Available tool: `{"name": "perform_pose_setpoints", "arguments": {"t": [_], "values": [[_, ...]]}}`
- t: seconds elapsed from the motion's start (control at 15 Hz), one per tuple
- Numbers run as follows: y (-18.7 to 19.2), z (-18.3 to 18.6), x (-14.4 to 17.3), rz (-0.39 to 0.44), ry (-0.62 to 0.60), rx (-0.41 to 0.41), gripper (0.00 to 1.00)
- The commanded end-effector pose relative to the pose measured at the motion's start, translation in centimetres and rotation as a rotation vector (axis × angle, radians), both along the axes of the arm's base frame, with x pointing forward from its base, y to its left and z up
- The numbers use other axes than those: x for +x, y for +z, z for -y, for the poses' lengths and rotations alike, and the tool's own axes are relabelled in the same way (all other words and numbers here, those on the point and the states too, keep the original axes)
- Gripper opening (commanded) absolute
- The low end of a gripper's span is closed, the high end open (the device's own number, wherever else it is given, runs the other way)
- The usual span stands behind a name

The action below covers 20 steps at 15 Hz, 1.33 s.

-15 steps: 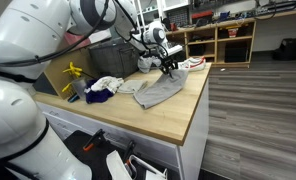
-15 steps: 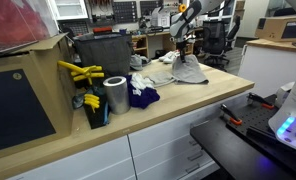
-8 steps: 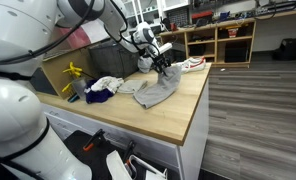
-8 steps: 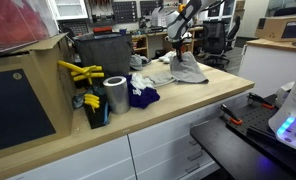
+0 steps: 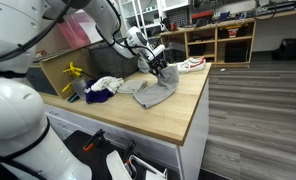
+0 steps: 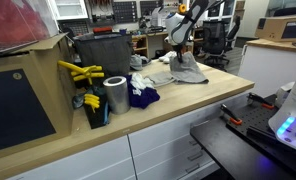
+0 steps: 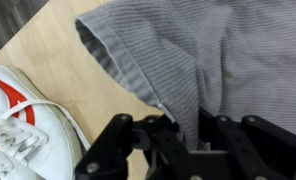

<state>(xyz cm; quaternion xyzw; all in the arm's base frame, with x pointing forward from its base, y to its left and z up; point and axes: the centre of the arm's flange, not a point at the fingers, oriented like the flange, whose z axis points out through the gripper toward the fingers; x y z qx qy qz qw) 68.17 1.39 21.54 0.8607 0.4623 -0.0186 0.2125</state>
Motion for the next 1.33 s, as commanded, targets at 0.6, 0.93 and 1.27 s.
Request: {"name": "perform_pose_setpoints", "arguments": {"t": [0.6,0.93,1.27], "values": [[2.4,-0.6,-10.7,-0.060,0.071,-0.022,0.03],[1.8,-0.6,-13.9,-0.062,0.096,-0.032,0.03],[-0.8,-2.6,-15.8,0.011,0.102,-0.017,0.03]]}}
